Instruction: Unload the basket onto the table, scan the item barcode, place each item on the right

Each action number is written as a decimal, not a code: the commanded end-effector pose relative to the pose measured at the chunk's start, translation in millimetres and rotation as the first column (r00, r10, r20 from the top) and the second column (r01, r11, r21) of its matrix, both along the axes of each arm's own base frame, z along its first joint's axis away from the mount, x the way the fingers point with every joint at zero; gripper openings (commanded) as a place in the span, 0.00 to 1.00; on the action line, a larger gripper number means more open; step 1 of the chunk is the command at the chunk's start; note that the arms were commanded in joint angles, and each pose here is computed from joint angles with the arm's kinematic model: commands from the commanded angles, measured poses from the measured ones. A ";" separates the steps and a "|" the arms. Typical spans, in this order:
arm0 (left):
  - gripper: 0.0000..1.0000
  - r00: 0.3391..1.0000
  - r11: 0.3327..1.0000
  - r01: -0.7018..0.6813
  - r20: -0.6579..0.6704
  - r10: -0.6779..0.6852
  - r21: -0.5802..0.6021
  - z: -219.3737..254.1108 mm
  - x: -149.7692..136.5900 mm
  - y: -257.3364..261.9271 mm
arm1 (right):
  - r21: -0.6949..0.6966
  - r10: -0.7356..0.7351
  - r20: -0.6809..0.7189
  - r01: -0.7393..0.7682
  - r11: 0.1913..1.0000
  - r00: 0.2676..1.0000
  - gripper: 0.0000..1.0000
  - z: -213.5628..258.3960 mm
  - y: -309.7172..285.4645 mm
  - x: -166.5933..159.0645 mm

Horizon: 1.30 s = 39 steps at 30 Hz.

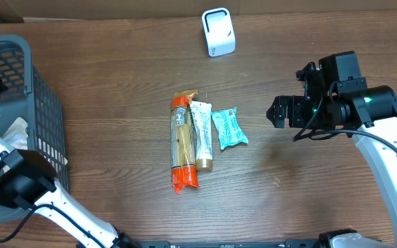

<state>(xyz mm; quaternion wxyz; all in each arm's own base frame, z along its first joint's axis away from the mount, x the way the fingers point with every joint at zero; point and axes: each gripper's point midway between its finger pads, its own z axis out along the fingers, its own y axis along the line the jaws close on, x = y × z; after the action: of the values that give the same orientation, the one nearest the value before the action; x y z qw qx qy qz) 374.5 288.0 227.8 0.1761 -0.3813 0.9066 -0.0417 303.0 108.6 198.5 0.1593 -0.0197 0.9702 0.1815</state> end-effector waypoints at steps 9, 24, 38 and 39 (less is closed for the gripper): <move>0.73 0.961 0.980 -0.188 -0.220 0.168 -0.073 -50.7 -53.9 20.5 | 0.007 0.011 0.025 -0.011 1.000 1.000 1.00 8.0 2.9 3.2; 0.70 0.948 0.947 -0.273 -0.213 0.235 -0.167 -54.4 -95.3 40.6 | 0.009 0.013 0.043 -0.013 1.000 0.999 1.00 9.7 3.7 7.0; 0.68 0.989 0.987 -0.143 0.060 0.139 0.079 92.3 -102.6 -31.8 | 0.008 0.013 0.040 -0.014 1.000 0.999 1.00 9.4 3.5 6.2; 0.68 0.987 0.985 -0.149 0.064 0.144 0.081 94.8 -106.9 -33.7 | 0.008 0.014 0.040 -0.014 1.000 0.999 1.00 9.4 3.5 6.2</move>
<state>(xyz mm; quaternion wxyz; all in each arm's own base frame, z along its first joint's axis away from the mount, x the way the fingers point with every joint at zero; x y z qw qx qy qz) 283.8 271.3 291.5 0.1868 -0.4516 0.8722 -0.0190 305.6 109.0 199.6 0.1650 -0.0208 0.9691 0.1824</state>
